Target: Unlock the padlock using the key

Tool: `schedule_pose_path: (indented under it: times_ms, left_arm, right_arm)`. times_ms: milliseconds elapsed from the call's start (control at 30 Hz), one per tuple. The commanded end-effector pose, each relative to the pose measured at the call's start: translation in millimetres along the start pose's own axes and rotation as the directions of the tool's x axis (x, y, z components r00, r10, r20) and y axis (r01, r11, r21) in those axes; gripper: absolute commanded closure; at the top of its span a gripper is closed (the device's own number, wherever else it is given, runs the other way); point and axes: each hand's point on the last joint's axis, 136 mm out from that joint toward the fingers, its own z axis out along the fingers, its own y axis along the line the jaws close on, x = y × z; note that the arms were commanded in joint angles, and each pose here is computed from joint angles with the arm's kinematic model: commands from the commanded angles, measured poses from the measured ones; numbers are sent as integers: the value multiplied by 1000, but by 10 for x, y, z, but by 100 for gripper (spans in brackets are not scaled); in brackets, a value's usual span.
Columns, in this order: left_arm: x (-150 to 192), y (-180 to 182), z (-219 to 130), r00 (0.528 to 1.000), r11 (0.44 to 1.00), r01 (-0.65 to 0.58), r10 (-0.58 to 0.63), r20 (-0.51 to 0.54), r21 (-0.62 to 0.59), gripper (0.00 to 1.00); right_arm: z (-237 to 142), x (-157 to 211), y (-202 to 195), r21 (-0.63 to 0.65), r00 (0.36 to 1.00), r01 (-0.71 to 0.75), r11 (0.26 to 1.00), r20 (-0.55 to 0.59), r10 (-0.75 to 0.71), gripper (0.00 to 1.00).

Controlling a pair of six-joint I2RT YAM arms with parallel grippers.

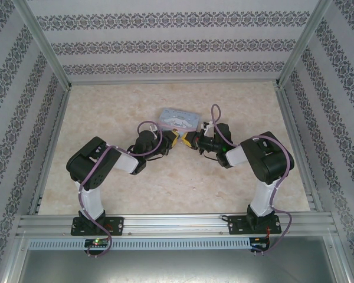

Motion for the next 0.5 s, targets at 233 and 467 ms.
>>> schedule_pose_path:
  times_ms: [233, 467]
  left_arm:
    - [1174, -605, -243, 938, 971, -72, 143, -315, 226, 100]
    - [1240, -646, -268, 937, 969, -84, 156, -313, 232, 100]
  right_arm:
    - [2, -311, 262, -109, 993, 10, 994, 116, 3, 100]
    - [10, -355, 249, -162, 992, -39, 986, 113, 58, 100]
